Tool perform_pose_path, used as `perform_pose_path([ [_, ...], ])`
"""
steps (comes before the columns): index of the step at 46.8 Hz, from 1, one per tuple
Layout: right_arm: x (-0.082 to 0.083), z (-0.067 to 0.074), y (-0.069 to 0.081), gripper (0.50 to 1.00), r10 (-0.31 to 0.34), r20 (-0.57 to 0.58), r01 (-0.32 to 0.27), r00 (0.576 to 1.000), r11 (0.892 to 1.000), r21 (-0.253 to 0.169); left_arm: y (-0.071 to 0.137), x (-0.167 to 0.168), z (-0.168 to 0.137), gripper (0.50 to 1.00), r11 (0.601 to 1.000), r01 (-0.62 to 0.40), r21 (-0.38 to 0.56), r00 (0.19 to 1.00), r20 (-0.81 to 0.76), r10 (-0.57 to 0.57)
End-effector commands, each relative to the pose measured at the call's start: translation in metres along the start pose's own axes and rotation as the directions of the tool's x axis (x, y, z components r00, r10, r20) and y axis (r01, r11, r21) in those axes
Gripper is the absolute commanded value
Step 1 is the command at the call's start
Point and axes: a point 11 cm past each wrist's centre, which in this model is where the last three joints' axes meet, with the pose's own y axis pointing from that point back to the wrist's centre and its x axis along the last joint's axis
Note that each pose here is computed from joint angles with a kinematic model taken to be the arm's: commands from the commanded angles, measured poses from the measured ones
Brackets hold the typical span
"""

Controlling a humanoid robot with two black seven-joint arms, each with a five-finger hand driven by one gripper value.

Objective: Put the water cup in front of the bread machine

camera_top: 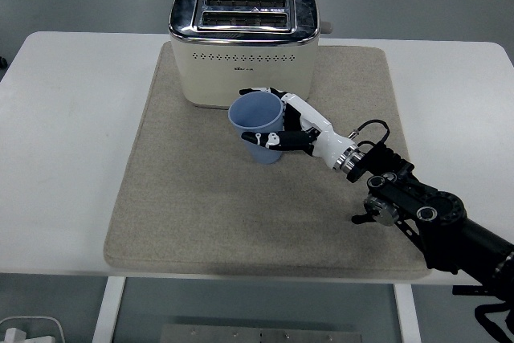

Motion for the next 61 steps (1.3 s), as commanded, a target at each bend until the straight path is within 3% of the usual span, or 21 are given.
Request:
perform_pose_path([
  [1,-0.0006,-0.0004,-0.0003,0.86,-0.003,0.0,0.003,1.0,1.0,0.001,0.0,0.0004,-0.0001,1.0,1.0,-0.001,0.0,1.0,0.0,0.001],
  [10,-0.0008,-0.0016,-0.0011,0.893,-0.009,0.001,0.009,1.0,1.0,0.003,0.0,0.0004,-0.0001,1.0,1.0,-0.001,0.0,1.0,0.0,0.001],
  [61,-0.0055,-0.0048,-0.0038,0.928,-0.059,0.008,0.059,0.998,0.998,0.005,0.0,-0.0001,-0.0002,1.0,1.0,0.0,0.0,1.0,0.0,0.0],
])
